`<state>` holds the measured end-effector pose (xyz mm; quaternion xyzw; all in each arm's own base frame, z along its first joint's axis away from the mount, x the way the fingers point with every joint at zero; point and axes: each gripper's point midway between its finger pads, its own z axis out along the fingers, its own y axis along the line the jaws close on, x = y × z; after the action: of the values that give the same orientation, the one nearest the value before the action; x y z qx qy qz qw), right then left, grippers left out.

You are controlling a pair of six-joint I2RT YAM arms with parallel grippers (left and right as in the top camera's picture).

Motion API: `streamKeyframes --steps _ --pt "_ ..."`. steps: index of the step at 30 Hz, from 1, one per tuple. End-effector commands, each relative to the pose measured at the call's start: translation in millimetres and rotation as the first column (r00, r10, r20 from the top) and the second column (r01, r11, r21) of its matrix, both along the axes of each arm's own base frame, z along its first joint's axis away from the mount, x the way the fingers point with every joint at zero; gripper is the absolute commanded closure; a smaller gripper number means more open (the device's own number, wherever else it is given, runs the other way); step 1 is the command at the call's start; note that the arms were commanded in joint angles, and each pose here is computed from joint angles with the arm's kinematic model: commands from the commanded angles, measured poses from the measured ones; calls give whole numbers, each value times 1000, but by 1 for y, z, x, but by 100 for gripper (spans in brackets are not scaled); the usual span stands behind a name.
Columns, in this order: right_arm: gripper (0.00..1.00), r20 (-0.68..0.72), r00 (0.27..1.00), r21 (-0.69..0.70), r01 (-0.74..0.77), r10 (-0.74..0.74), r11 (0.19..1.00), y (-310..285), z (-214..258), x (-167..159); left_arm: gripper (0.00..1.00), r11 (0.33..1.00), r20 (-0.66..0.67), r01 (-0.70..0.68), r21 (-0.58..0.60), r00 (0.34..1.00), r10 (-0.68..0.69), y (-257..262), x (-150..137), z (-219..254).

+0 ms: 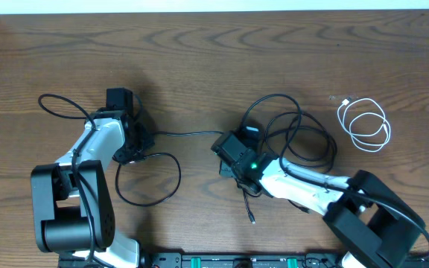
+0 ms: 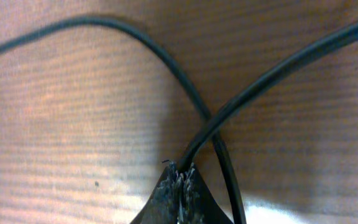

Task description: Untangle cables

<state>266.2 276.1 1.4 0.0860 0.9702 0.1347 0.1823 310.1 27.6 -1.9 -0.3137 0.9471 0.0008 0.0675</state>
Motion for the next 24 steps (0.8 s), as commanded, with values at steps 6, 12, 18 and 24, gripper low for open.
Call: streamKeyframes --steps 6,12,18,24 --pt "99 264 889 295 -444 374 846 41 135 -7 46 1000 -12 -14 3 1000 14 2 -1 -3" --pt "99 417 862 426 -467 289 775 5 217 11 46 1000 -12 -14 3 1000 14 2 -1 -3" --pt "99 380 910 462 -343 167 818 -55 218 44 46 1000 -12 -14 3 1000 14 2 -1 -3" --pt "99 318 941 518 -276 117 810 -105 210 55 46 1000 -12 -14 4 1000 14 2 -1 -3"
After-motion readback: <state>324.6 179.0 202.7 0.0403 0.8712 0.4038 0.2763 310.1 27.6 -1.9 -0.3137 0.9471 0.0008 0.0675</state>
